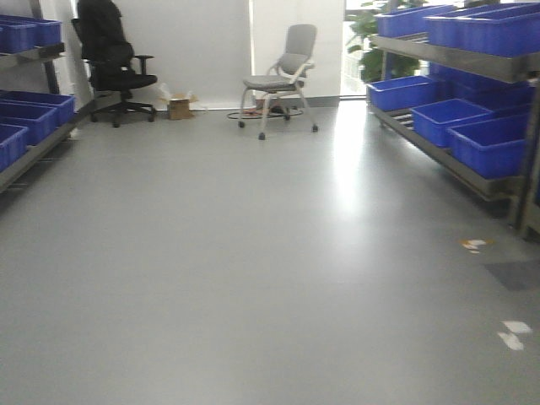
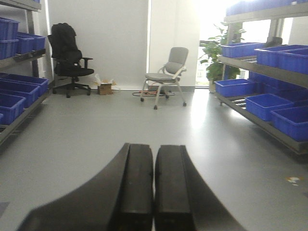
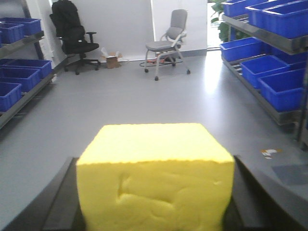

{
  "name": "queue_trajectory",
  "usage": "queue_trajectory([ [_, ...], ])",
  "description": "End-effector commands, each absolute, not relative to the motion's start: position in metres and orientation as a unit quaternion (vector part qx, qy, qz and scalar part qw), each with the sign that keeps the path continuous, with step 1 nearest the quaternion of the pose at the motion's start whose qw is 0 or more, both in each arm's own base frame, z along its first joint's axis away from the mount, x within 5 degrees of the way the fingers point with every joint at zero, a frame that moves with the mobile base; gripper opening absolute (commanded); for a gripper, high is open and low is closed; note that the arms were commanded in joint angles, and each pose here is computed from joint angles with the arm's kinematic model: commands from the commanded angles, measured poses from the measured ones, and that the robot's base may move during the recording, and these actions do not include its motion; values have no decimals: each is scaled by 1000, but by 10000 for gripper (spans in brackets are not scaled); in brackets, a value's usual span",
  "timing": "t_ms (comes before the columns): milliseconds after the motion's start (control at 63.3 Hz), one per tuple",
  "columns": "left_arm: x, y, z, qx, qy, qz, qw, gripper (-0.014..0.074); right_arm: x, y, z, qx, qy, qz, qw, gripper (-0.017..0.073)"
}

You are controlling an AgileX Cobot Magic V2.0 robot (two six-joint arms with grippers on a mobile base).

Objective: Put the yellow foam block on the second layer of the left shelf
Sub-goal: 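Drive the base down the aisle and turn toward the bin shelf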

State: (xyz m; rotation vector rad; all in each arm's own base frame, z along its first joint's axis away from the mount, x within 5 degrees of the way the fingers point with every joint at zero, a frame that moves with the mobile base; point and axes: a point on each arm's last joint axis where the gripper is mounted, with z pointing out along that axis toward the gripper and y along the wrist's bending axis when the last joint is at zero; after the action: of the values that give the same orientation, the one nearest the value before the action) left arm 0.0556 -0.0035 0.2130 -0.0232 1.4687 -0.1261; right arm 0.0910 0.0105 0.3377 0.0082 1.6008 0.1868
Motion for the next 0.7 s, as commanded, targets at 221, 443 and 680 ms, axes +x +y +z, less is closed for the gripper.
queue_trajectory([
  [221, 54, -4, 214, -8, 639, -67, 766, 137, 90, 11, 355, -5, 675, 83, 733, 340],
  [443, 54, -4, 214, -8, 639, -67, 766, 137, 90, 11, 355, -5, 675, 83, 733, 340],
  [680, 54, -4, 214, -8, 639, -67, 766, 137, 90, 11, 355, -5, 675, 83, 733, 340],
])
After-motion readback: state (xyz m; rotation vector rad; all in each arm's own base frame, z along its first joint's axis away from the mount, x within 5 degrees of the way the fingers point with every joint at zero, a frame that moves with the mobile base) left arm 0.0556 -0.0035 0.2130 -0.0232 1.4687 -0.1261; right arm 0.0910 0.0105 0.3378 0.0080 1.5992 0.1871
